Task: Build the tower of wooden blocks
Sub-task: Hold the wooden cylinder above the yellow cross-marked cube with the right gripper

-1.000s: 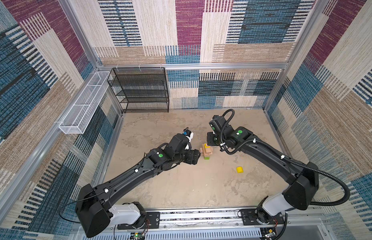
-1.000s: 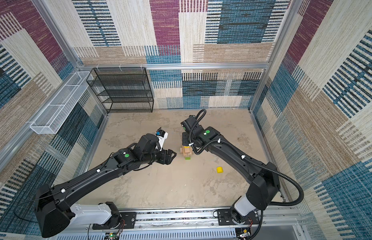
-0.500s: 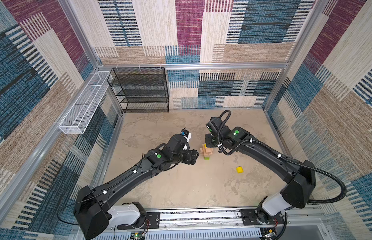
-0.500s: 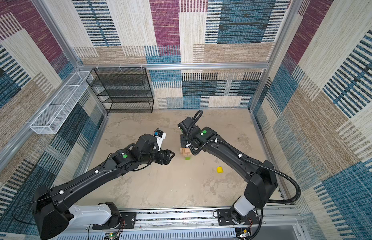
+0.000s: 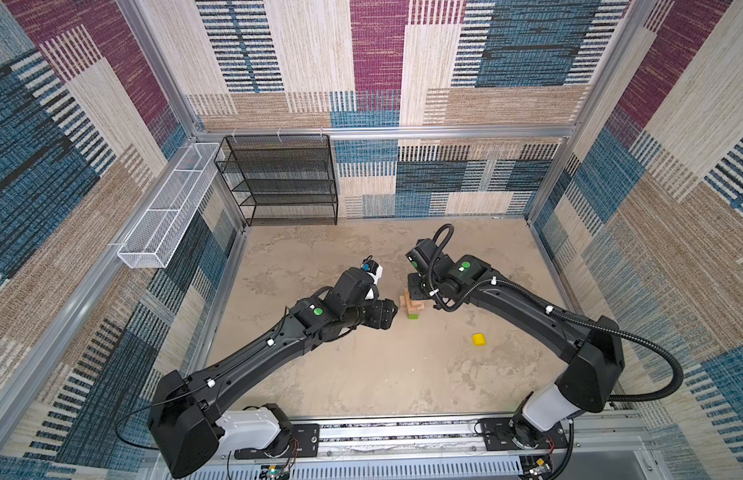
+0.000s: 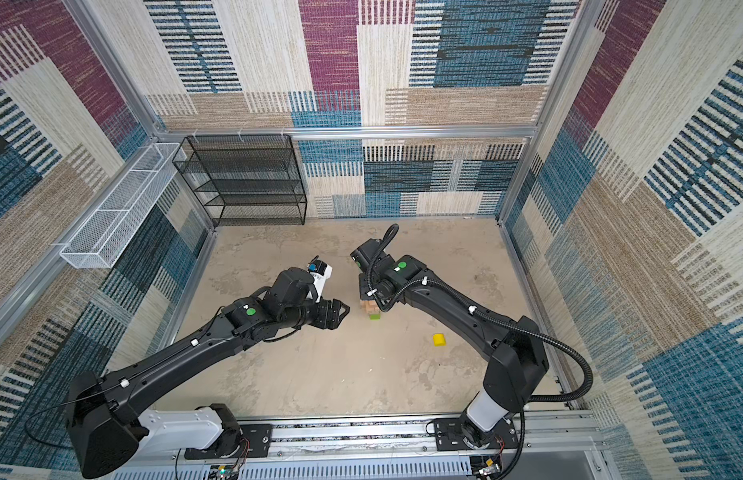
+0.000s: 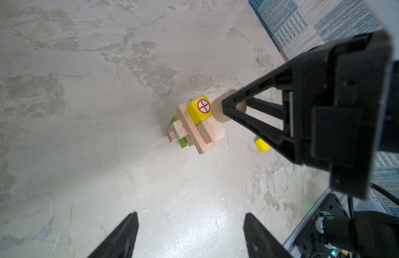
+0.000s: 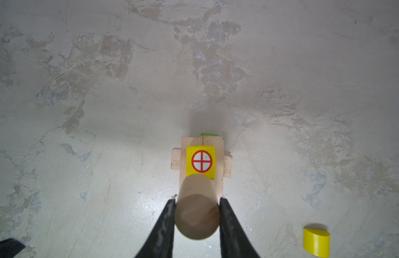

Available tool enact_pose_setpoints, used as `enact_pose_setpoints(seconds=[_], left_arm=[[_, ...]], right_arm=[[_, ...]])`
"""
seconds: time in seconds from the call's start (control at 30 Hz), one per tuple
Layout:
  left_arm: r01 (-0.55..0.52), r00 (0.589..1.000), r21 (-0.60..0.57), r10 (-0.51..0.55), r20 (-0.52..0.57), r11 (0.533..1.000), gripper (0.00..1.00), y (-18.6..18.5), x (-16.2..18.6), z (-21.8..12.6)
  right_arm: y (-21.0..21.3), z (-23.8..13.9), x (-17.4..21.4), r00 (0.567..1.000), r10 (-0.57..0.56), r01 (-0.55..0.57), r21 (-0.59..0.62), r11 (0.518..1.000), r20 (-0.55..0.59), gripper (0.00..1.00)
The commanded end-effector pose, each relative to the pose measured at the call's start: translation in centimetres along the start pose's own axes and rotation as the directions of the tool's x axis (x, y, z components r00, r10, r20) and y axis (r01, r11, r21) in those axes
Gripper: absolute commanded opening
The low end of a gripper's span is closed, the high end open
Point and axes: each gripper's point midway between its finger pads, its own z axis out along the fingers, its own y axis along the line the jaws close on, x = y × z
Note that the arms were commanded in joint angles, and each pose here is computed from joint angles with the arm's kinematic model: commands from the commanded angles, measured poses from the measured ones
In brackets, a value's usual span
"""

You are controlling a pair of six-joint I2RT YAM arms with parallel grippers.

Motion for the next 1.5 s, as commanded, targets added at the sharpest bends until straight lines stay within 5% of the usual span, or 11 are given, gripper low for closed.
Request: enact_pose_setpoints(seconds=[0.0,1.47], left_arm=[[0.017,1.0,0.015,-0.018,0.02,1.0,0.79,-0.3,-0.6,0.0],[0.026,1.0,0.025,-0.026,-0.005,0.999,0.78,-0.4,-0.6,0.8]], right_arm=[[-0.1,0.2,0.0,1.0,-0.016,0.016,0.013,1.0,-0.001,0.0],[1.1,0.4,-0.3,1.0,-0.012,0.012,-0.011,1.0,0.003,0.0]])
